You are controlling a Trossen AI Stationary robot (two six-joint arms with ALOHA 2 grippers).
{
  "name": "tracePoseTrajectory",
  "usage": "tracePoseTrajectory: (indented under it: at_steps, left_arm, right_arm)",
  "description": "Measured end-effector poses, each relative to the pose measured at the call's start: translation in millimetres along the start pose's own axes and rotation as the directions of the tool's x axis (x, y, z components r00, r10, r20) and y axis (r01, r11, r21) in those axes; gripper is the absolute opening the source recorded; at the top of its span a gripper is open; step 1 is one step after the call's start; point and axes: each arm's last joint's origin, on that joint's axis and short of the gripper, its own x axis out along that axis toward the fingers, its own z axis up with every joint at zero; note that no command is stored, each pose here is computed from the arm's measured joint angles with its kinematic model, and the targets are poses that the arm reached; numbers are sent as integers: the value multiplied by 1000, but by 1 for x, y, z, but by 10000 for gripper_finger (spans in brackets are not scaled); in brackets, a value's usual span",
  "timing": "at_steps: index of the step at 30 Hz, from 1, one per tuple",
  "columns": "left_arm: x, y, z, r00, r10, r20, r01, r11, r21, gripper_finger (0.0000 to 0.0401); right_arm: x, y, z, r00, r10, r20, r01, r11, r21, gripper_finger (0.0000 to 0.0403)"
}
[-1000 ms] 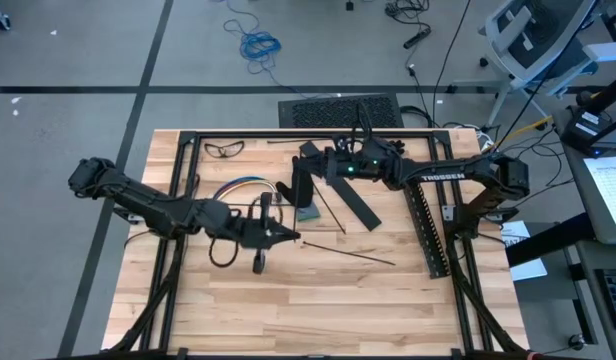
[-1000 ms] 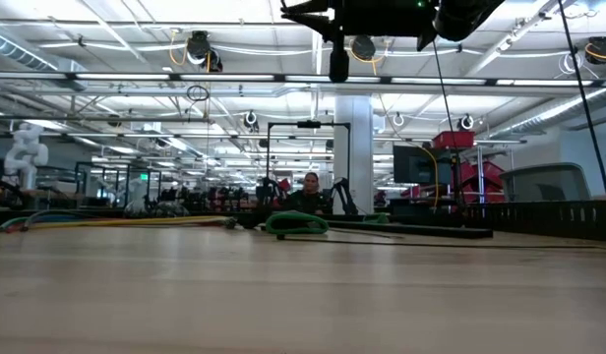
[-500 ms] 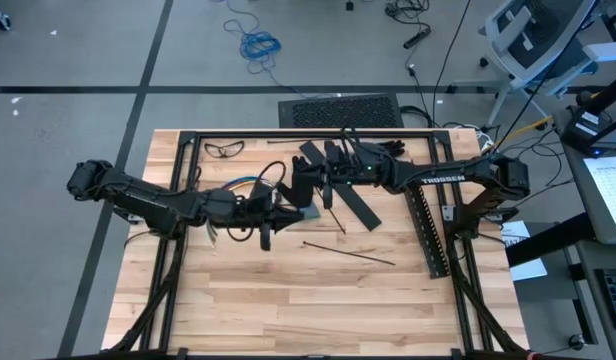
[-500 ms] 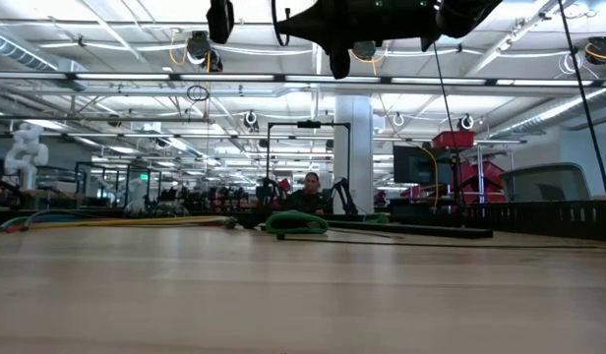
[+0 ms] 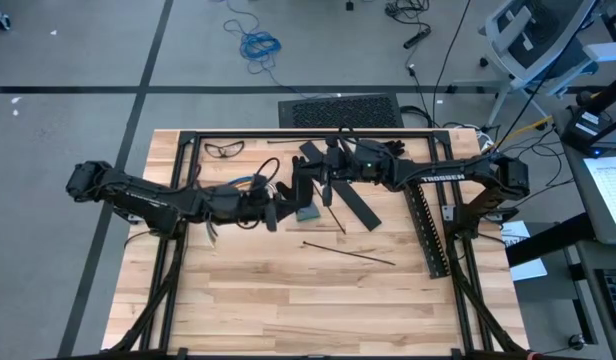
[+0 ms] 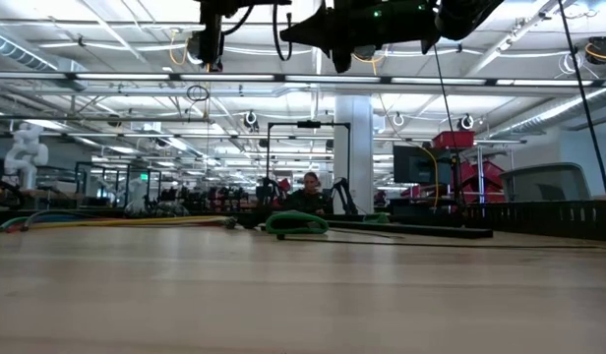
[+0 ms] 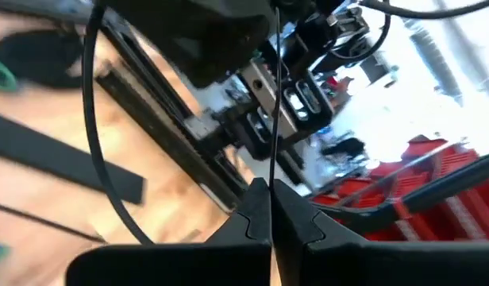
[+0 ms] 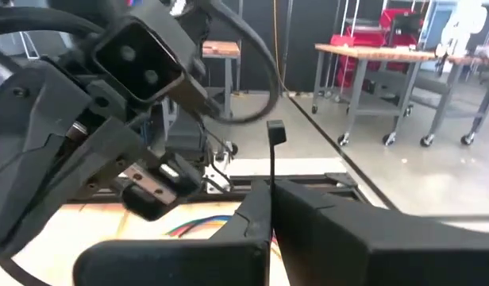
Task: Ziptie cables
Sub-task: Wrap the black zip tie on the cable
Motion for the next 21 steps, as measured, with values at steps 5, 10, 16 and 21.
tracePoseTrajectory:
  at_steps: [5,10,16,21]
  left_arm:
    - [3,7,9,1000,-2,-2,2,996,-84,0]
    - [4,7,16,999,-42,11,44,982,-183,0]
    - [4,7,18,998,-53,14,55,974,-220,0]
    - [4,6,17,998,-62,13,63,966,-251,0]
  right_arm:
    - [1,6,0,1000,22,2,-22,999,-32,0]
    - [1,15,1,999,47,3,-46,995,-89,0]
    - [1,17,-1,999,43,-12,-44,990,-133,0]
    - [1,12,-1,1000,-11,-15,8,985,-171,0]
